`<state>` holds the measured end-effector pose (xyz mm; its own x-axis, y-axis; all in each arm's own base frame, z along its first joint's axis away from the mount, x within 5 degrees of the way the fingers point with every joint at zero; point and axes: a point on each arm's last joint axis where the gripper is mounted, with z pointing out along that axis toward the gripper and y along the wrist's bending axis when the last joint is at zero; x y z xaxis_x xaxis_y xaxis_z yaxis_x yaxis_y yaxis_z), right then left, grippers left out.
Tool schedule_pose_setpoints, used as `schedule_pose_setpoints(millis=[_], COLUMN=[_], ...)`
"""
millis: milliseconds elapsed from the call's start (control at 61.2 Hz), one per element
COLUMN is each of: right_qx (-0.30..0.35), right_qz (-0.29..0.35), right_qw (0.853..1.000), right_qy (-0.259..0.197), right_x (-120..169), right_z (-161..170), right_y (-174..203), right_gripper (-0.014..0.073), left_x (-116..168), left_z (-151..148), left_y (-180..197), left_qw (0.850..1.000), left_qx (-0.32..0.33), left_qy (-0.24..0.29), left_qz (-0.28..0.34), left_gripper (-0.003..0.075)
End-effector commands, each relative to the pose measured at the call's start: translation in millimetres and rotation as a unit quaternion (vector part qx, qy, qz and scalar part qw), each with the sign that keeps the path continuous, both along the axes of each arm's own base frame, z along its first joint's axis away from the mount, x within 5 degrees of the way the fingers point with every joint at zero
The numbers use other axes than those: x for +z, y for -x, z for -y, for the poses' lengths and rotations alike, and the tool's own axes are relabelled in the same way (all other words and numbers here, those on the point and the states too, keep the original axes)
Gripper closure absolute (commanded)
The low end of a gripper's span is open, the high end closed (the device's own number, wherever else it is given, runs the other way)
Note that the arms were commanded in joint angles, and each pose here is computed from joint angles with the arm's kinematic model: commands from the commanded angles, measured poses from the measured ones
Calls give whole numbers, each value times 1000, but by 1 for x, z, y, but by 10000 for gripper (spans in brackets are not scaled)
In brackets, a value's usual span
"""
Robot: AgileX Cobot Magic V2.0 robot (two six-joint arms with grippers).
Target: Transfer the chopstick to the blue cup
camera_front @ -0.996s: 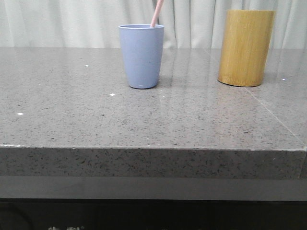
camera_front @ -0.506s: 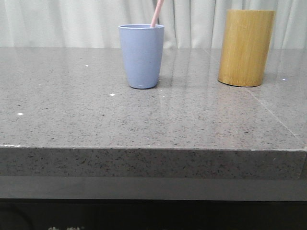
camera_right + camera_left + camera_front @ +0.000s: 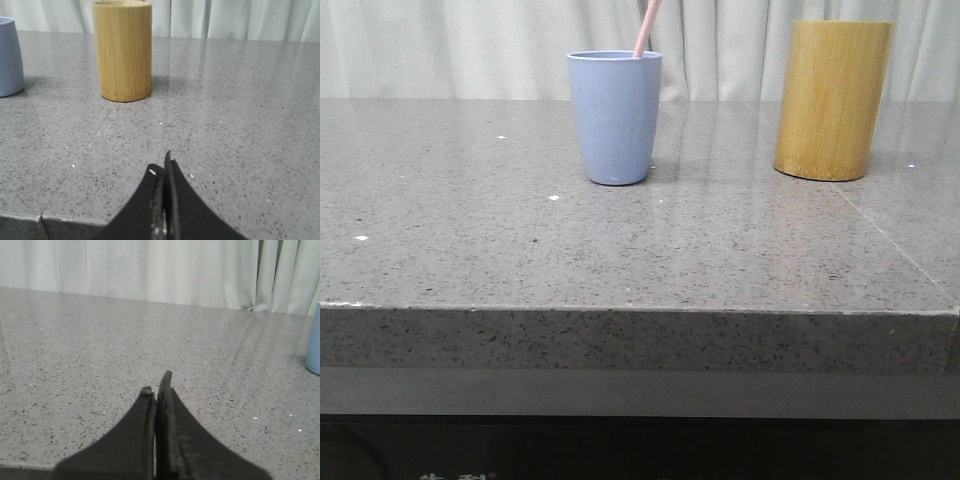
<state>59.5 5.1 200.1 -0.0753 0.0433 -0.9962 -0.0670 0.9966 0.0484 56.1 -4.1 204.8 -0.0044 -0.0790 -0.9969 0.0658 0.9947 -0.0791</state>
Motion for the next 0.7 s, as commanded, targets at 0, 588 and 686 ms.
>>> schedule_pose_setpoints(millis=[0, 588, 686], right_qx=[-16, -17, -18], right_qz=[68, 78, 80], right_qw=[998, 997, 997], right_qy=[-6, -7, -6], right_x=[9, 6, 6], right_z=[3, 3, 3], right_y=[2, 5, 5], right_gripper=[663, 663, 663], left_x=[6, 6, 6], left_z=[-1, -1, -1], left_y=[2, 2, 2], left_qw=[999, 999, 999], left_qx=[1, 1, 1], left_qy=[10, 9, 9], left_qz=[49, 48, 48], left_gripper=[739, 739, 739])
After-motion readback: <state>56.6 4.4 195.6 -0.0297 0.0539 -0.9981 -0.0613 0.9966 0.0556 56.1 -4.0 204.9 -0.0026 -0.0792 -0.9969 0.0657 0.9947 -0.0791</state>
